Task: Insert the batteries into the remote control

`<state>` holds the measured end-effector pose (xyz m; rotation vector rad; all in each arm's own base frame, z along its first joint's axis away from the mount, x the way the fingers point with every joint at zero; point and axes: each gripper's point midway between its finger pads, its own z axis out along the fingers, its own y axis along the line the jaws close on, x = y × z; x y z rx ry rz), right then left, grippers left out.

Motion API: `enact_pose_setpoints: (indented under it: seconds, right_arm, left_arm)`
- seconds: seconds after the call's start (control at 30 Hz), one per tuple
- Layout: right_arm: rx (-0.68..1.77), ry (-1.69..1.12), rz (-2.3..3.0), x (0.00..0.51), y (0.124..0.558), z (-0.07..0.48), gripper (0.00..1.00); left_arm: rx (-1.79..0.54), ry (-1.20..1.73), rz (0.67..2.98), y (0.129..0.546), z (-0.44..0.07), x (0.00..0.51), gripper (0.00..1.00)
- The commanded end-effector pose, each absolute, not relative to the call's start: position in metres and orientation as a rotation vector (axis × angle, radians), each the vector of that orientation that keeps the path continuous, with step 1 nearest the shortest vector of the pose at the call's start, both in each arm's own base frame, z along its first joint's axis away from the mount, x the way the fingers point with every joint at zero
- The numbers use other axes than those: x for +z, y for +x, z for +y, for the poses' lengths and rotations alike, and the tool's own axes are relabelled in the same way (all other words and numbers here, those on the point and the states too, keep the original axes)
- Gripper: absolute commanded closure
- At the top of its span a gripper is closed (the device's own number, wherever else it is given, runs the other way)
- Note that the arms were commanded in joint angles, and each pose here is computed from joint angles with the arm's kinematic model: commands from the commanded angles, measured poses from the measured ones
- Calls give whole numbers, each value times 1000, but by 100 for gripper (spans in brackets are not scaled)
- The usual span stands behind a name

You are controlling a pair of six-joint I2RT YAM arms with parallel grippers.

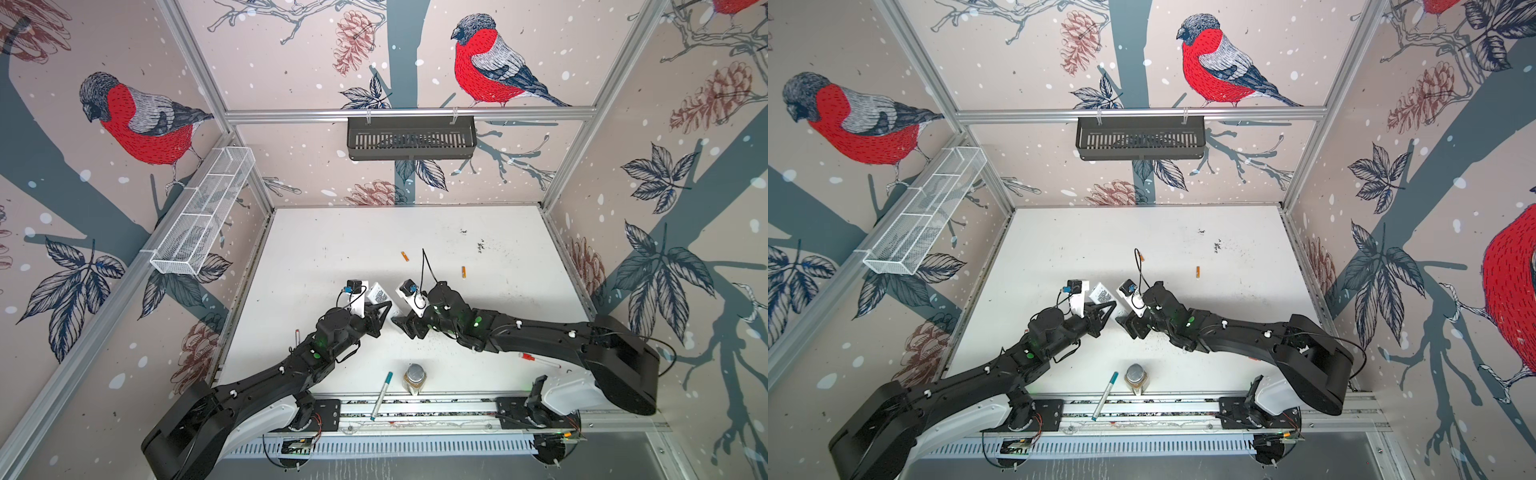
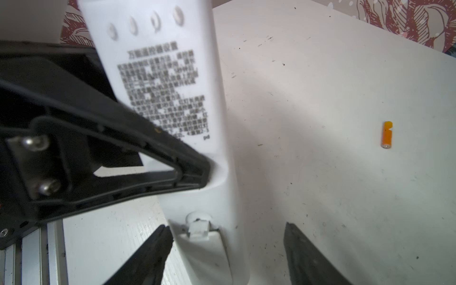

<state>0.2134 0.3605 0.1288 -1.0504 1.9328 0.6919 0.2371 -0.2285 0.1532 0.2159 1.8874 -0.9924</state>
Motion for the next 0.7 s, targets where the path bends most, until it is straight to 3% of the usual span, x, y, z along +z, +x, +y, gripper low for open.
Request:
enact_pose_setpoints:
  seconds: [0.0, 0.67]
  right_arm:
    - [688, -1038, 1919, 133, 217, 364, 35]
    - [681, -1052, 1953, 127, 217, 365, 60]
  left_arm:
    - [-1006, 233, 1847, 238, -231, 164, 100]
    - [-989, 215, 1839, 239, -227, 165, 100]
